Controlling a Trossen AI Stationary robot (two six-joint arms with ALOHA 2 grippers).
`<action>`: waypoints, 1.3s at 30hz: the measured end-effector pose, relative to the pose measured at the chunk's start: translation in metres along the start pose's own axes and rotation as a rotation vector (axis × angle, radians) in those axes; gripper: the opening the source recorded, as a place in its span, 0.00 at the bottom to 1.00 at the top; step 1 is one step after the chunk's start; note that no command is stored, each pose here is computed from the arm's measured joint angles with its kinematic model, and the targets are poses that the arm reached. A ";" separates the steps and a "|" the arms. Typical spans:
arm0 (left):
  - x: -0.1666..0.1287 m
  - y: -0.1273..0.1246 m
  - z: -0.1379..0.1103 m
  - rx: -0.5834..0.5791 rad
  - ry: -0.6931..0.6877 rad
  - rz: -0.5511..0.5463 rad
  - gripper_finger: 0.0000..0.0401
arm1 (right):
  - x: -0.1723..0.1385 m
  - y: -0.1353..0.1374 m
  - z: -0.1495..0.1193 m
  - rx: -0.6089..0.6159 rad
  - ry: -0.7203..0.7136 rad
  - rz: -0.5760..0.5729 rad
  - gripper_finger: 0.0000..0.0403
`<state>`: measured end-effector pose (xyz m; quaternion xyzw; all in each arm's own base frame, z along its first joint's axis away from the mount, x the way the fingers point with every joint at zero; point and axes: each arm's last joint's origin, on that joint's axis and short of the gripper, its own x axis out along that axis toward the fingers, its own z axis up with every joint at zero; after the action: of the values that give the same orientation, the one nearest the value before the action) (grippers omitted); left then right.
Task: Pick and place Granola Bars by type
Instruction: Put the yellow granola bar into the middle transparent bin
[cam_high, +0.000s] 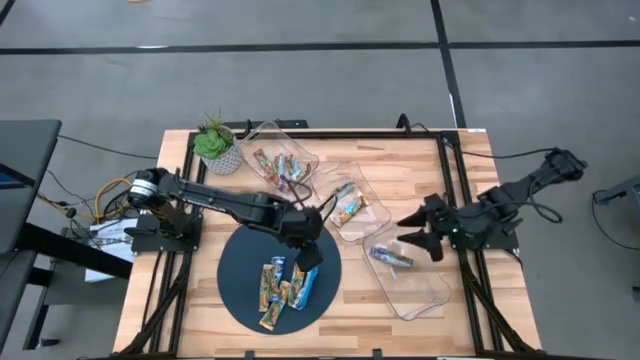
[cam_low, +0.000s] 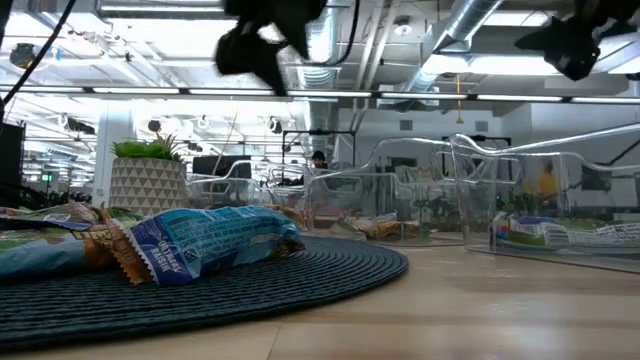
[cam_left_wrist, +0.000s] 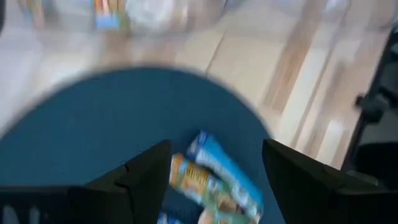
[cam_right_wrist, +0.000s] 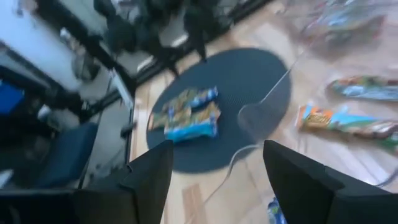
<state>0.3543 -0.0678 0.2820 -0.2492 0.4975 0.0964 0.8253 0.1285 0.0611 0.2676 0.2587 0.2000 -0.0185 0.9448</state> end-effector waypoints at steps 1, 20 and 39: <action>0.004 0.002 -0.005 -0.018 0.027 0.008 0.61 | -0.003 -0.002 -0.002 0.009 -0.014 -0.003 0.60; 0.041 0.003 -0.060 -0.219 0.207 0.054 0.61 | -0.005 -0.031 -0.038 0.054 -0.212 0.055 0.60; 0.040 0.001 -0.062 -0.281 0.306 -0.017 0.61 | -0.021 -0.063 -0.054 -0.131 -0.514 0.188 0.60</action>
<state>0.3256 -0.1022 0.2234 -0.3779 0.5968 0.1190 0.6978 0.0810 0.0315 0.2027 0.2013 -0.0706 0.0172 0.9768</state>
